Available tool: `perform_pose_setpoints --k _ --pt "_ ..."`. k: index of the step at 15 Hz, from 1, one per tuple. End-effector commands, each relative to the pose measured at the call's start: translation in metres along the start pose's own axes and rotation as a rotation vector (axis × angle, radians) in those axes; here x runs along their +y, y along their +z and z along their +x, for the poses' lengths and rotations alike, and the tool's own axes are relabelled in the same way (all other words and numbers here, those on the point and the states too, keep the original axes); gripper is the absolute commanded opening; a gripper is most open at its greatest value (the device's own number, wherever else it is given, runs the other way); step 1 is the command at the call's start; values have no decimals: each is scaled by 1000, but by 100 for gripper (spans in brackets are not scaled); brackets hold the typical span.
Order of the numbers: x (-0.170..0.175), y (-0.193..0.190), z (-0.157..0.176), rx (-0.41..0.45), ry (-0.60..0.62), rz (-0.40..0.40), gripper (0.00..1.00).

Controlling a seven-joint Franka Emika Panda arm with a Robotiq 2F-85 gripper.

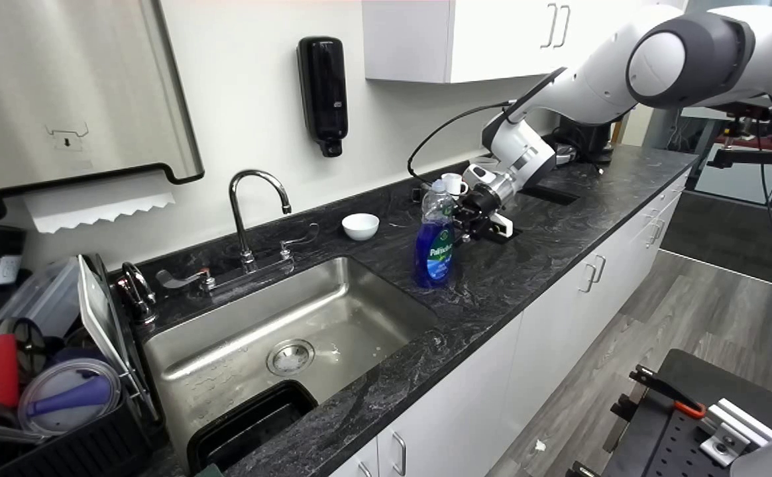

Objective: Pour some dish soap in the sink

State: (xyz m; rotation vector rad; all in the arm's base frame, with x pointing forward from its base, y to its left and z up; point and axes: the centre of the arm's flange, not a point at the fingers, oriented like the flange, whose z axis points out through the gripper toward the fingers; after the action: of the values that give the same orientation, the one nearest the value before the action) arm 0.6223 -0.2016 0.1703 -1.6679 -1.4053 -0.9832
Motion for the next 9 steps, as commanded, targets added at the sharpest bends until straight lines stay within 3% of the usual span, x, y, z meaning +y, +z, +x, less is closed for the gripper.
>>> perform_pose_setpoints --k 1,5,6,7,9 --pt "0 5 -1 4 -18 5 100" --pt "0 8 -1 3 -17 8 100" --pt "0 8 -1 3 -19 8 93" --pt "0 8 -1 2 -19 7 74" --pt "0 8 -1 0 -20 6 60"
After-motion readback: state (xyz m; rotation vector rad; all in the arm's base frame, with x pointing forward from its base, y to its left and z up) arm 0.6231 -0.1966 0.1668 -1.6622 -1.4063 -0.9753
